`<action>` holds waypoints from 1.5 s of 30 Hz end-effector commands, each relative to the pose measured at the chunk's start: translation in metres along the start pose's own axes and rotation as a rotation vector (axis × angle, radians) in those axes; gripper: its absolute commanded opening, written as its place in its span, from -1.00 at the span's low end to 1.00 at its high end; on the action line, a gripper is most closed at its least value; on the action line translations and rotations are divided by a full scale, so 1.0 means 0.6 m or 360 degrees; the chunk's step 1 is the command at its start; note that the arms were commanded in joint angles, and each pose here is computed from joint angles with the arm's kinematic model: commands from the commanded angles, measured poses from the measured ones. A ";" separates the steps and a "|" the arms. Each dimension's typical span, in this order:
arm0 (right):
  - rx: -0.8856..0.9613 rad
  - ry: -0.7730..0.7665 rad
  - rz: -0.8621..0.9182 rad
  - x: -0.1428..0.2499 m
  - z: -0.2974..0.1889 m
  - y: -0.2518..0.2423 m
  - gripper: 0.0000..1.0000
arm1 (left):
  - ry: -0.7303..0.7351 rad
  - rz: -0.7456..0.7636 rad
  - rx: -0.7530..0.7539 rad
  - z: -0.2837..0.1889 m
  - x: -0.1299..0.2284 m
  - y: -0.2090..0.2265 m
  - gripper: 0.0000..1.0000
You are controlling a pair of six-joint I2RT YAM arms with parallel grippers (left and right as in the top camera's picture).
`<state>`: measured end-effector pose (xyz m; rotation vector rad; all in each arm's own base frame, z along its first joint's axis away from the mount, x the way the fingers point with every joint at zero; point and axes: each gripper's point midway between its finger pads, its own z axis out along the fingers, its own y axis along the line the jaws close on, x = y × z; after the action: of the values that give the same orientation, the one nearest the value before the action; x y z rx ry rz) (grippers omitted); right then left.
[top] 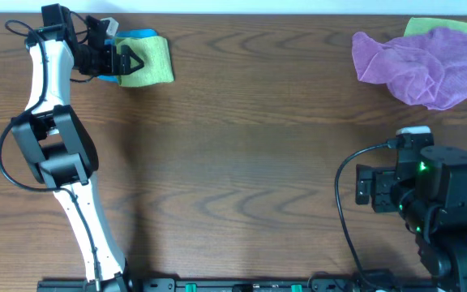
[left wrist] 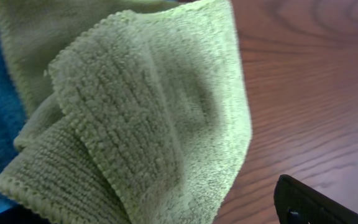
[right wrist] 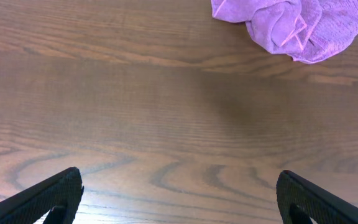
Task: Fold the cloth
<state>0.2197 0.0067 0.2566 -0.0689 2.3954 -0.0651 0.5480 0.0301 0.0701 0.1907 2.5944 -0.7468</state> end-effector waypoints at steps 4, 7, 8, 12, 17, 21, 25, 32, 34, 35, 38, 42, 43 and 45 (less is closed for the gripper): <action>0.0016 0.0003 -0.0010 0.002 0.000 -0.004 0.99 | -0.0025 -0.0033 -0.0236 -0.027 -0.023 0.032 0.90; 0.0016 0.0003 -0.0010 0.002 0.000 -0.004 0.98 | -0.0017 -0.0067 -0.0327 -0.032 -0.023 0.046 0.90; 0.0016 0.0003 -0.0010 0.002 0.000 -0.004 0.99 | -0.0012 -0.0068 -0.0340 -0.033 -0.022 0.049 0.90; 0.0016 0.0003 -0.0010 0.002 0.000 -0.004 0.98 | 0.0004 -0.0086 -0.0366 -0.033 -0.018 0.052 0.90; 0.0016 0.0003 -0.0010 0.002 0.000 -0.004 0.98 | 0.0016 -0.0091 -0.0367 -0.032 -0.015 0.051 0.90; 0.0016 0.0003 -0.0010 0.002 0.000 -0.004 0.99 | 0.0019 -0.0089 -0.0363 -0.029 -0.016 0.047 0.90; 0.0016 0.0003 -0.0010 0.002 0.000 -0.004 0.98 | 0.0030 -0.0100 -0.0358 -0.027 -0.014 0.043 0.90; 0.0016 0.0003 -0.0010 0.002 0.000 -0.004 0.99 | 0.0031 -0.0171 -0.0343 -0.025 -0.011 0.039 0.90; 0.0016 0.0004 -0.0010 0.002 0.001 -0.004 0.99 | 0.0041 -0.0185 -0.0329 -0.025 -0.008 0.036 0.90; 0.0016 0.0004 -0.0010 0.002 0.001 -0.004 0.98 | 0.0057 -0.0194 -0.0325 -0.025 -0.004 0.035 0.90; 0.0016 0.0003 -0.0010 0.002 0.000 -0.004 0.99 | 0.0095 -0.0216 -0.0324 -0.025 0.007 0.033 0.90; 0.0016 0.0003 -0.0010 0.002 0.000 -0.004 0.98 | 0.0100 -0.0218 -0.0327 -0.024 0.008 0.034 0.90; 0.0016 0.0003 -0.0010 0.002 0.000 -0.004 0.98 | 0.0099 -0.0217 -0.0324 -0.024 0.008 0.033 0.90; 0.0016 0.0003 -0.0010 0.002 0.000 -0.004 0.99 | 0.0091 -0.0209 -0.0305 -0.021 0.005 0.028 0.90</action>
<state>0.2197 0.0067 0.2566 -0.0689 2.3954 -0.0651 0.5391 0.0541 0.0609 -0.0188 2.7614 -0.5296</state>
